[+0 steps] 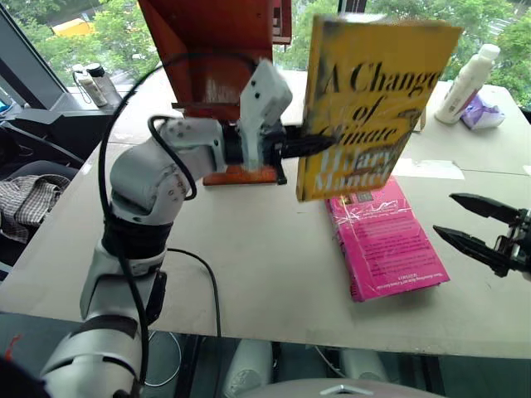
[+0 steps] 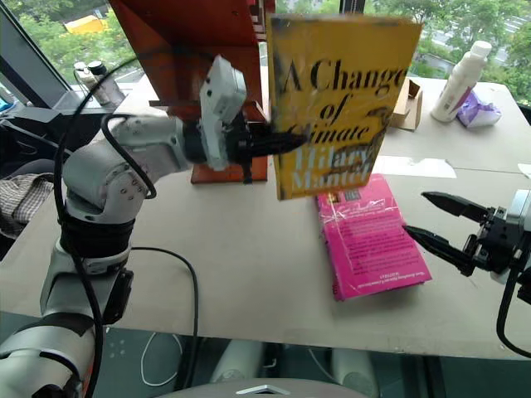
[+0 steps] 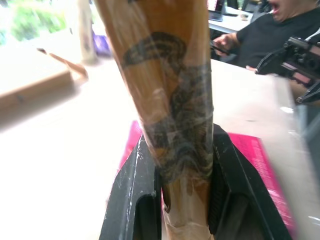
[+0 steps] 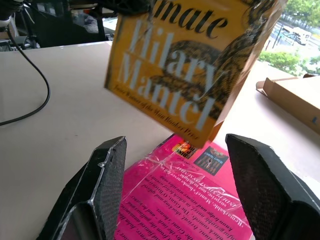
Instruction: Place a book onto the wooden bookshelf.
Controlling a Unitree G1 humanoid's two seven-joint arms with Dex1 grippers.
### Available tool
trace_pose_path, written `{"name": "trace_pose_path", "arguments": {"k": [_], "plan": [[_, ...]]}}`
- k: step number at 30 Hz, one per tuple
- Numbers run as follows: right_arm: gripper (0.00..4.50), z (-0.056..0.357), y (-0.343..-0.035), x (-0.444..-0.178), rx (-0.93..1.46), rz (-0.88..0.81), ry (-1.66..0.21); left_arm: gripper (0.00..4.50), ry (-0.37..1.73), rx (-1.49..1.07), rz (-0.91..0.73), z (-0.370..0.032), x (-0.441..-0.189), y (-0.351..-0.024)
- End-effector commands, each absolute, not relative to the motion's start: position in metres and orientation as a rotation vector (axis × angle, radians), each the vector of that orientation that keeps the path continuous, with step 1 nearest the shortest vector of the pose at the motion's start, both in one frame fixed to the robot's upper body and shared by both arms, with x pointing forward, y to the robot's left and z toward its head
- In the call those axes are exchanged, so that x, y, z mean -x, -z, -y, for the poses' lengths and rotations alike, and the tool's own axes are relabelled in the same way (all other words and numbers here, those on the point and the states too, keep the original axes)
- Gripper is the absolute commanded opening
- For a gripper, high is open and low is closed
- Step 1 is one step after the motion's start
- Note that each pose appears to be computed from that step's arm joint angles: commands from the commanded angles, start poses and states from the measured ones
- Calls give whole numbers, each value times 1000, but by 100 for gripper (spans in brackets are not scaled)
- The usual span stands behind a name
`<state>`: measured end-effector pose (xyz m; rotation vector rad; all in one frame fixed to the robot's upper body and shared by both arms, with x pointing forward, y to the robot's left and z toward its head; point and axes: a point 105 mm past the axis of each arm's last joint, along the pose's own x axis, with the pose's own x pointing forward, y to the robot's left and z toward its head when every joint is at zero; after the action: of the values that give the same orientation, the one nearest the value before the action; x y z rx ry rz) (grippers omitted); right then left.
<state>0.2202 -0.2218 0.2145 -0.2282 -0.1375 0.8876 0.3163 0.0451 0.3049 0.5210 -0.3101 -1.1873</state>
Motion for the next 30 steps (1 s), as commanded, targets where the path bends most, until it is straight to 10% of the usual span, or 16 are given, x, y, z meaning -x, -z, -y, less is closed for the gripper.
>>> {"name": "trace_pose_path", "arguments": {"k": [1,10,30], "plan": [[326,231,-227,-228,267,200,-862,52,1067,-790,622,-46,-307,-354],[326,244,-243,-267,288,328,-808,52,797,-1187,722,-67,-313,-412],[326,215,-289,-318,325,497,-1002,52,478,-1573,-348,-192,-340,-352]]}}
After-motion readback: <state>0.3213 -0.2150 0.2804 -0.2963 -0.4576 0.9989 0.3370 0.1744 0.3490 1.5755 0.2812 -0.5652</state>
